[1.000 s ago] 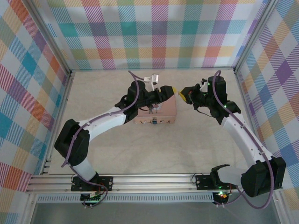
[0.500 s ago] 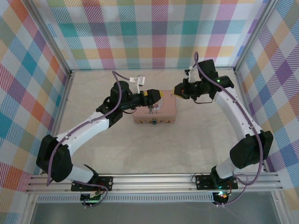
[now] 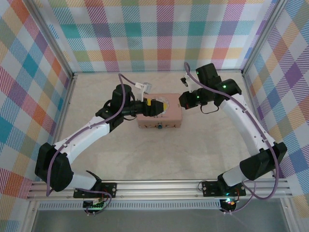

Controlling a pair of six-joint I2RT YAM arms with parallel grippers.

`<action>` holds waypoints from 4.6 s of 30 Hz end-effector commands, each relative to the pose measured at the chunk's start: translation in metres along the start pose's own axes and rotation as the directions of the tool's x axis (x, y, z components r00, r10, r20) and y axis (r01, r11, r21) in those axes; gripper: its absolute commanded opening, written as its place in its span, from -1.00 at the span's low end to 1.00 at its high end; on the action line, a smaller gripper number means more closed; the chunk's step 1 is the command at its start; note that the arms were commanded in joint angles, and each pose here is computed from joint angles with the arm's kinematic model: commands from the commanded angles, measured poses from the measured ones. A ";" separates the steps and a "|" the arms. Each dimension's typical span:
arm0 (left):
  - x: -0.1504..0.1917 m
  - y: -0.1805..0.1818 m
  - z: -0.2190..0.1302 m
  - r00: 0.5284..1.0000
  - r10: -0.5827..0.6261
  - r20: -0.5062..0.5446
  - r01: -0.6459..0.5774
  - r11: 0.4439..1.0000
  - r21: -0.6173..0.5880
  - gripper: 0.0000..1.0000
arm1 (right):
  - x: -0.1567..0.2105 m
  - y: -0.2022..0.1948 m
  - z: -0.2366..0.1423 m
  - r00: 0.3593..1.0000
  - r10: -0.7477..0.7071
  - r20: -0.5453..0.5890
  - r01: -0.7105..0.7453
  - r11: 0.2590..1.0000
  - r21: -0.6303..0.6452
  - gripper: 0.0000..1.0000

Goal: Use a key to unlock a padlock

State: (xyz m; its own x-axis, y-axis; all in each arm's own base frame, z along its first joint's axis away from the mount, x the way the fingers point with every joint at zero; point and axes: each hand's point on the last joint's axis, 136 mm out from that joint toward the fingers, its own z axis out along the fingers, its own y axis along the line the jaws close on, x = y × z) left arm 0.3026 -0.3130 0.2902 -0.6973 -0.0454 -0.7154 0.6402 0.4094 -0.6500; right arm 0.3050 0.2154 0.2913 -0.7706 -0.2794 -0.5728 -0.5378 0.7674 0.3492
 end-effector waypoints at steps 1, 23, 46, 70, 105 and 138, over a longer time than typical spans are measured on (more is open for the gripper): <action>-0.022 -0.030 -0.012 0.989 0.135 0.067 -0.140 0.986 0.088 0.42 | -0.021 0.034 -0.016 0.994 -0.056 0.095 0.070 0.986 -0.154 -1.00; -0.030 -0.070 0.004 0.969 0.245 0.022 -0.242 0.931 0.275 0.26 | -0.021 0.076 -0.033 0.995 -0.015 0.097 0.052 0.920 -0.387 -1.00; -0.021 -0.066 0.005 0.971 0.239 0.002 -0.230 0.936 0.268 -0.53 | -0.026 0.077 -0.044 0.991 0.006 0.130 0.045 0.924 -0.381 -1.00; -0.022 -0.075 0.017 0.970 0.243 0.007 -0.234 0.926 0.296 -0.10 | -0.025 0.080 -0.047 0.991 0.018 0.136 0.038 0.916 -0.400 -1.00; -0.031 -0.085 0.003 0.956 0.286 0.060 -0.291 0.920 0.261 -0.07 | -0.020 0.068 -0.045 0.992 0.052 0.112 -0.007 0.929 -0.370 -1.00; -0.028 -0.076 0.005 0.954 0.297 0.037 -0.298 0.930 0.217 -1.00 | -0.022 0.057 -0.052 0.984 0.098 0.151 -0.035 0.928 -0.371 -0.97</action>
State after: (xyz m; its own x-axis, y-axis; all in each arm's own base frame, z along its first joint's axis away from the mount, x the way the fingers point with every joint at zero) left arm 0.2774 -0.3507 0.3441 -0.4981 0.0555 -0.8653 0.8552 0.1960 -0.4797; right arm 0.2757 0.2401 0.3503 -0.7828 -0.1386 -0.6067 -0.5777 0.5242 0.6256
